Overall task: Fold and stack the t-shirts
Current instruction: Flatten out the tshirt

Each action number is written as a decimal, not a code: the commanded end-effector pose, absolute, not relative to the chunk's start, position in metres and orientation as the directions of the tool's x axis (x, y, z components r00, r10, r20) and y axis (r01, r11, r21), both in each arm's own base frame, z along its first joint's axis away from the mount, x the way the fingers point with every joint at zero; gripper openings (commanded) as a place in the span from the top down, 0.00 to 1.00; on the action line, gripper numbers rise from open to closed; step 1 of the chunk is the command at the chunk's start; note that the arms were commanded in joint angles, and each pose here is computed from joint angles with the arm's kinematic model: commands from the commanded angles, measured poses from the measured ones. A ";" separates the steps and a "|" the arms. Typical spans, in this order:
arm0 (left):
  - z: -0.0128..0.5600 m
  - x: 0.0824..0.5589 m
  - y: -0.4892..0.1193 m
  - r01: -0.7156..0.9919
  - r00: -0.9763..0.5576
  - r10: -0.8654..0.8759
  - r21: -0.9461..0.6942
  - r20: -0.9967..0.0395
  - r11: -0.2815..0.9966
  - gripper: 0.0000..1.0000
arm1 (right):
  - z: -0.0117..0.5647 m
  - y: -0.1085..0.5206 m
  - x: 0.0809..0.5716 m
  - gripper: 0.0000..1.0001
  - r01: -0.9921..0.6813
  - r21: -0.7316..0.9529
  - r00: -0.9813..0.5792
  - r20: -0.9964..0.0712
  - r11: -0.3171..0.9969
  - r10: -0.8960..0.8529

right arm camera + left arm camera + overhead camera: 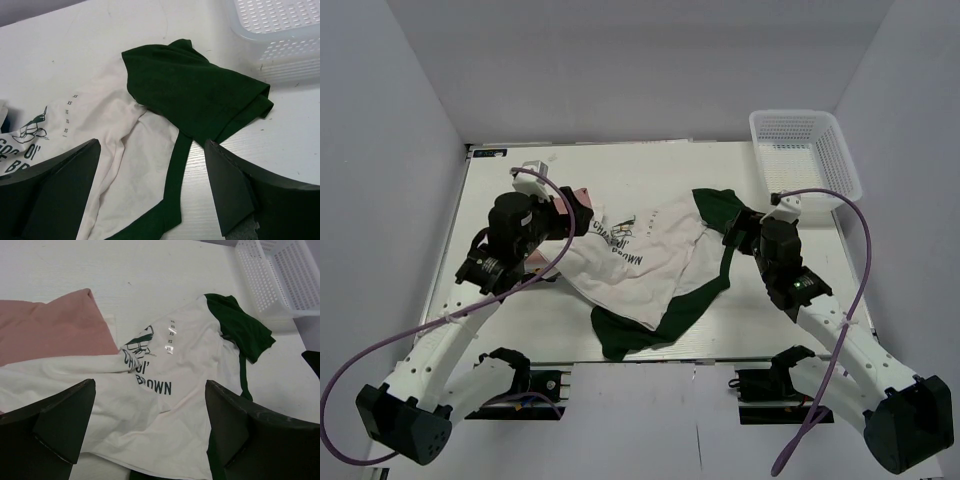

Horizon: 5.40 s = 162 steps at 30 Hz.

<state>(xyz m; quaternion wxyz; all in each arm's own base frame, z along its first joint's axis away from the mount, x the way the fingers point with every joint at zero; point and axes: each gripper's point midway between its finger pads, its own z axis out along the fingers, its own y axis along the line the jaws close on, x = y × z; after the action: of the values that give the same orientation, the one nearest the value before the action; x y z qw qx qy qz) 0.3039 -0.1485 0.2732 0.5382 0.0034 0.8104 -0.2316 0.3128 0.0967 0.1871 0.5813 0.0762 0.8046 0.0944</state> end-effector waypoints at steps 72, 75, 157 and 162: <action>0.157 0.338 -0.056 -0.484 -0.461 -0.433 -0.190 -0.774 0.854 0.00 | 0.053 0.107 0.228 0.10 0.091 0.111 -0.725 -0.674 0.990 0.142; 0.155 0.340 -0.056 -0.484 -0.462 -0.433 -0.189 -0.774 0.854 0.00 | 0.080 0.135 0.245 0.10 -0.040 0.190 -0.677 -0.727 0.981 0.113; 0.039 0.586 0.155 -0.613 -0.509 -0.341 0.055 -0.790 0.788 0.00 | 0.053 0.218 0.297 0.10 -0.235 0.356 -0.746 -0.663 0.904 0.067; 0.048 0.599 0.155 -0.614 -0.481 -0.349 0.025 -0.805 0.789 0.00 | 0.050 0.224 0.301 0.10 -0.259 0.362 -0.755 -0.654 0.896 0.046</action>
<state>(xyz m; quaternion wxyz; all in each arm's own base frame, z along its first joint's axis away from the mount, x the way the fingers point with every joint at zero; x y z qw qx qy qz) 0.6150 0.1487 0.0834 0.4764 -0.2906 0.8163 0.1491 0.2875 0.2164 0.0366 0.3293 -0.0483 0.9193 0.2102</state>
